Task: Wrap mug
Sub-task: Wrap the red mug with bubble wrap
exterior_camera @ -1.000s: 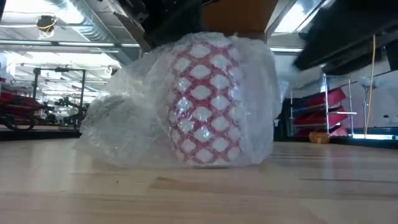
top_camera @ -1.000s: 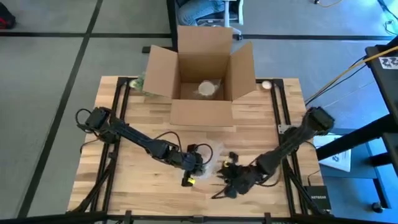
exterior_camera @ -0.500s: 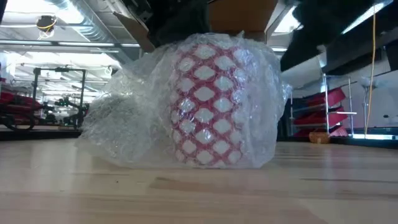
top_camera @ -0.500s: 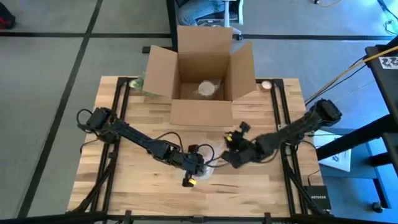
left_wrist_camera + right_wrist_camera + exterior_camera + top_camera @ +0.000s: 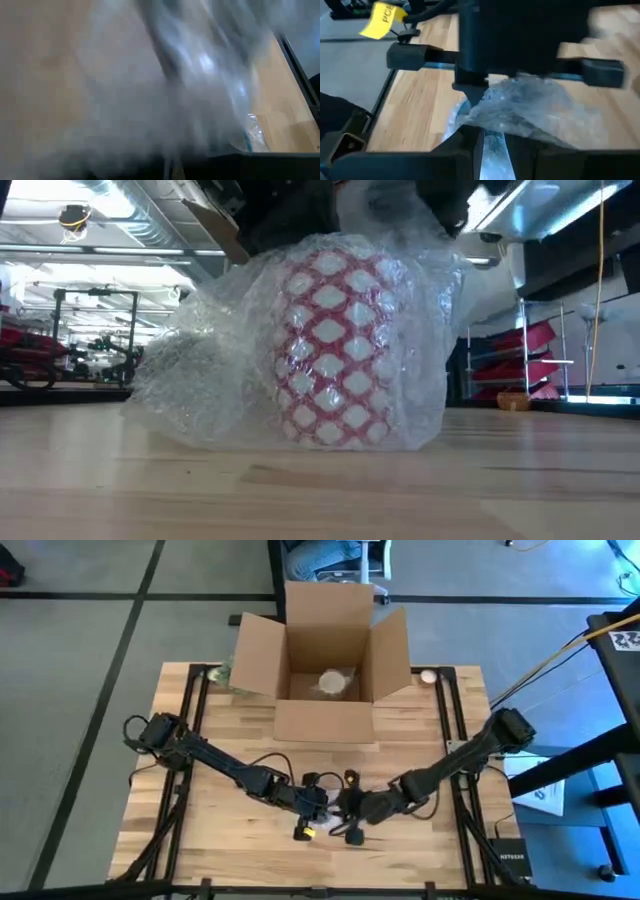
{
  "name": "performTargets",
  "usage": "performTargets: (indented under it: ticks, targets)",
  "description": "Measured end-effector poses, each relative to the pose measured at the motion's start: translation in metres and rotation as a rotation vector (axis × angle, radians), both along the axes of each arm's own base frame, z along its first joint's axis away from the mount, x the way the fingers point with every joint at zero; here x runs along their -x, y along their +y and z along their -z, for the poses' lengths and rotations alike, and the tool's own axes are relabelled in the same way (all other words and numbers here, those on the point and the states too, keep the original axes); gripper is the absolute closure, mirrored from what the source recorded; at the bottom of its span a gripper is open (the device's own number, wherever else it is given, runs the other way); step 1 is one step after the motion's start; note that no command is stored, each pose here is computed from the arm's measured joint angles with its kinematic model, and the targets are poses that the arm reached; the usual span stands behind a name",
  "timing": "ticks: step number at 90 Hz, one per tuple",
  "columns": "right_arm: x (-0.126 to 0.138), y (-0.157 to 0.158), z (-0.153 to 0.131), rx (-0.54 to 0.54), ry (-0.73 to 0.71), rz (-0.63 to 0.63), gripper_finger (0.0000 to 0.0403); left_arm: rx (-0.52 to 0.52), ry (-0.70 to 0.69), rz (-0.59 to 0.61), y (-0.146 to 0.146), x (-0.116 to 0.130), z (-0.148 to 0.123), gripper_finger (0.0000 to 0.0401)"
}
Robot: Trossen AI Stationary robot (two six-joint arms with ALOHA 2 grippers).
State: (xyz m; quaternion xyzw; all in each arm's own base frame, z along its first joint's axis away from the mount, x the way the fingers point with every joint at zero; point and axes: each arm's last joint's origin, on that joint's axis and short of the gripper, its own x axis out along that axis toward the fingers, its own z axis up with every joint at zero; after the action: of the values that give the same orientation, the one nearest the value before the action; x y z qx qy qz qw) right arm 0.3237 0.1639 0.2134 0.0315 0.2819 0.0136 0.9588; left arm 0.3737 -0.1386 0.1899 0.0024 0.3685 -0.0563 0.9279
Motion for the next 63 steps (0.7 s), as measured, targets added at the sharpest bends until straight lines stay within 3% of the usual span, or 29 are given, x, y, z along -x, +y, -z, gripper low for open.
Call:
performTargets:
  ticks: [24,38,63]
  targets:
    - [-0.032,0.014,0.010,0.128,0.257,0.009,0.0343,-0.012,0.027,0.004,-0.001,0.005,-0.002,0.0400]
    - [-0.036,0.014,0.012,0.132,0.294,0.000,0.0343,-0.018,0.038,0.015,-0.004,0.018,-0.018,0.0400]
    - [-0.035,0.014,0.014,0.117,0.315,0.017,0.0343,-0.038,-0.071,0.064,-0.009,0.041,-0.065,0.0400]
